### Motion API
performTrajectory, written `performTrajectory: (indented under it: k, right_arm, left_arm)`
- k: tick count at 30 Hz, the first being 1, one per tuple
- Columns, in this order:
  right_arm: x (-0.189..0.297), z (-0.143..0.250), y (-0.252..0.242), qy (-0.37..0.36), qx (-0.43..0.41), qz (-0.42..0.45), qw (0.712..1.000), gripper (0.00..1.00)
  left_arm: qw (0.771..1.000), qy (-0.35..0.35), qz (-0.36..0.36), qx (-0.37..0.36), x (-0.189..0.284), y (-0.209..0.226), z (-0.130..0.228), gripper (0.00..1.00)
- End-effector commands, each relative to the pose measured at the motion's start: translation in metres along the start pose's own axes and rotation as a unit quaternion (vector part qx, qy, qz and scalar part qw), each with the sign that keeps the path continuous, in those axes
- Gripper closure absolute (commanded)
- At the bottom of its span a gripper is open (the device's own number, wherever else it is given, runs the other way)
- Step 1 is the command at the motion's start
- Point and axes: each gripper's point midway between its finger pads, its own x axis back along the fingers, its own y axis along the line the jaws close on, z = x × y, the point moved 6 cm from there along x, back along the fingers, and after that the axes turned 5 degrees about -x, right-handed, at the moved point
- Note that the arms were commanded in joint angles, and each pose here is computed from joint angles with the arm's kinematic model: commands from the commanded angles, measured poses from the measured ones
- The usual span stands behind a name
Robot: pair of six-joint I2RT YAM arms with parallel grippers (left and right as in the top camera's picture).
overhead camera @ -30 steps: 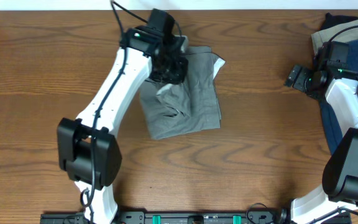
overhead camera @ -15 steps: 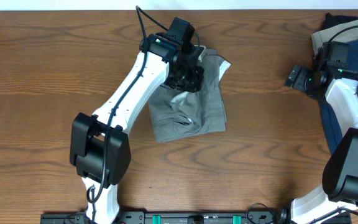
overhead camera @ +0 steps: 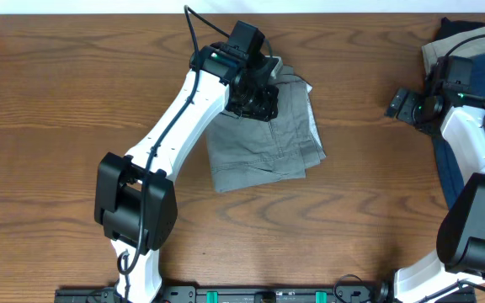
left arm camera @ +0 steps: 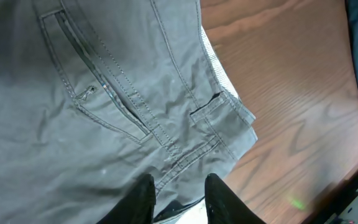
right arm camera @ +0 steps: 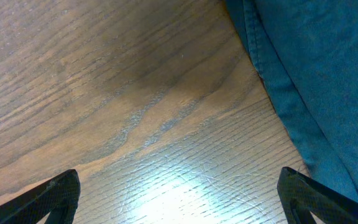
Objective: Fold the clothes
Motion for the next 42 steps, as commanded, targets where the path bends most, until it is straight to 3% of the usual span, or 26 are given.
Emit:
performTrajectory:
  k: [1, 10, 14, 17, 20, 29, 42]
  right_arm:
    - [-0.001, -0.003, -0.002, -0.002, 0.003, 0.005, 1.000, 0.01]
    - [-0.001, -0.003, -0.002, -0.002, 0.003, 0.005, 1.000, 0.01]
    - [-0.001, -0.003, -0.002, -0.002, 0.003, 0.005, 1.000, 0.01]
    - [-0.001, -0.003, -0.002, -0.002, 0.003, 0.005, 1.000, 0.01]
    - [-0.001, -0.003, -0.002, -0.002, 0.003, 0.005, 1.000, 0.01]
    - [-0.001, -0.003, -0.002, -0.002, 0.003, 0.005, 1.000, 0.01]
    - [-0.001, -0.003, -0.002, -0.002, 0.003, 0.005, 1.000, 0.01]
  left_arm:
    - [1.000, -0.006, 0.003, 0.011, 0.009, 0.006, 0.000, 0.71]
    - [0.999, 0.048, 0.006, 0.018, -0.016, 0.003, 0.019, 0.72]
    - [0.997, 0.072, 0.038, 0.009, -0.042, -0.012, 0.028, 0.81]
    - [0.994, 0.091, 0.062, 0.001, -0.063, -0.023, 0.034, 0.81]
    - [0.992, 0.110, 0.068, -0.002, -0.083, -0.030, 0.040, 0.88]
    - [0.984, 0.162, 0.069, -0.013, -0.130, -0.050, 0.062, 0.89]
    - [0.984, 0.155, 0.073, -0.038, -0.130, -0.068, 0.062, 0.89]
